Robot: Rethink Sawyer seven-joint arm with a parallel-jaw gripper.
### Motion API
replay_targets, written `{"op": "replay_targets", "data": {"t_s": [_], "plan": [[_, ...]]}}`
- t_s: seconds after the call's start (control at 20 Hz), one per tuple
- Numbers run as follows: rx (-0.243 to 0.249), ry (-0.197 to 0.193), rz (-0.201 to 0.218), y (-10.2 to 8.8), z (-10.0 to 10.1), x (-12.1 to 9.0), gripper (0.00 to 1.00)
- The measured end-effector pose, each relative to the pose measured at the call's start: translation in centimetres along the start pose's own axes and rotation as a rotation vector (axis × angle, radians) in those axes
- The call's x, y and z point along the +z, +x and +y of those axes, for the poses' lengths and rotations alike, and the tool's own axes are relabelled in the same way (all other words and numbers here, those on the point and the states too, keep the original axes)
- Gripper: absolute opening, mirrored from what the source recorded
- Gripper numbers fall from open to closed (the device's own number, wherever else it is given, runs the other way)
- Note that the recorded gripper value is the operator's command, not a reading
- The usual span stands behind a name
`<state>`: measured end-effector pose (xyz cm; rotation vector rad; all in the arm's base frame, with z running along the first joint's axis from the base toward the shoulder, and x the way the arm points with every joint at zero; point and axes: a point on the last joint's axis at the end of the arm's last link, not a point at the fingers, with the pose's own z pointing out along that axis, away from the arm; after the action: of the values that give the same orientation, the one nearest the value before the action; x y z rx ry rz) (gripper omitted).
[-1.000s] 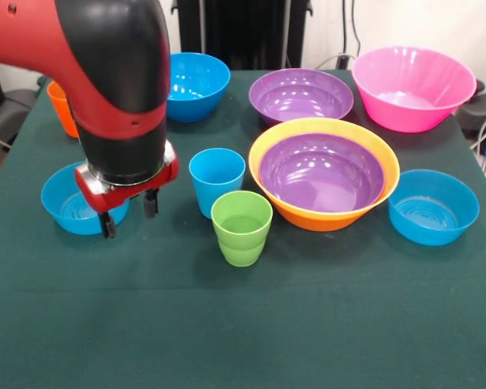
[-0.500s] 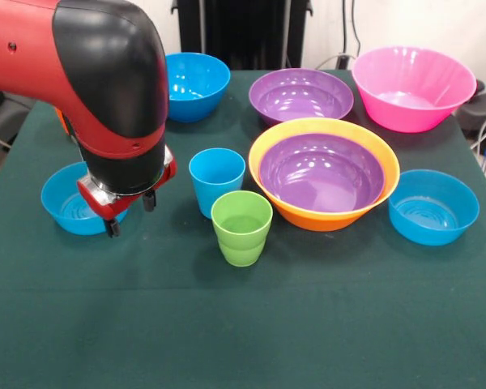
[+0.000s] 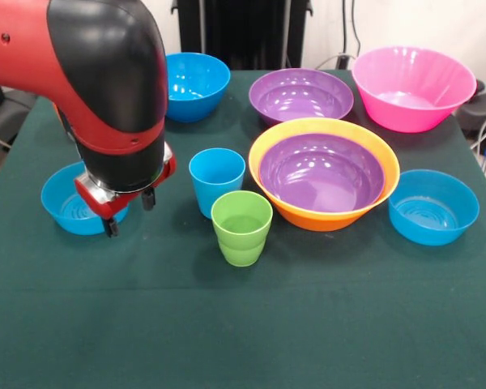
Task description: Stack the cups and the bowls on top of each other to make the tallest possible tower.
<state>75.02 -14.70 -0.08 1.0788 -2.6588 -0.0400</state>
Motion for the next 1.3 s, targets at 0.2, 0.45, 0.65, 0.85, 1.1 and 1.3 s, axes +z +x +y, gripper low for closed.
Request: {"op": "replay_targets", "data": {"t_s": [0.2,0.45,0.65,0.85,1.1,1.3], "plan": [[-0.001,0.019,-0.009,-0.2,-0.2,-1.5,1.00],[0.006,0.063,-0.034,0.2,-0.9,-4.3,1.00],[0.016,0.091,-0.074,0.9,-1.0,-5.8,1.00],[0.036,0.128,-0.138,2.3,-1.3,-6.4,1.00],[0.070,0.176,-0.218,4.1,-1.9,-6.2,1.00],[0.098,0.197,-0.260,5.7,-2.1,-5.3,1.00]]}}
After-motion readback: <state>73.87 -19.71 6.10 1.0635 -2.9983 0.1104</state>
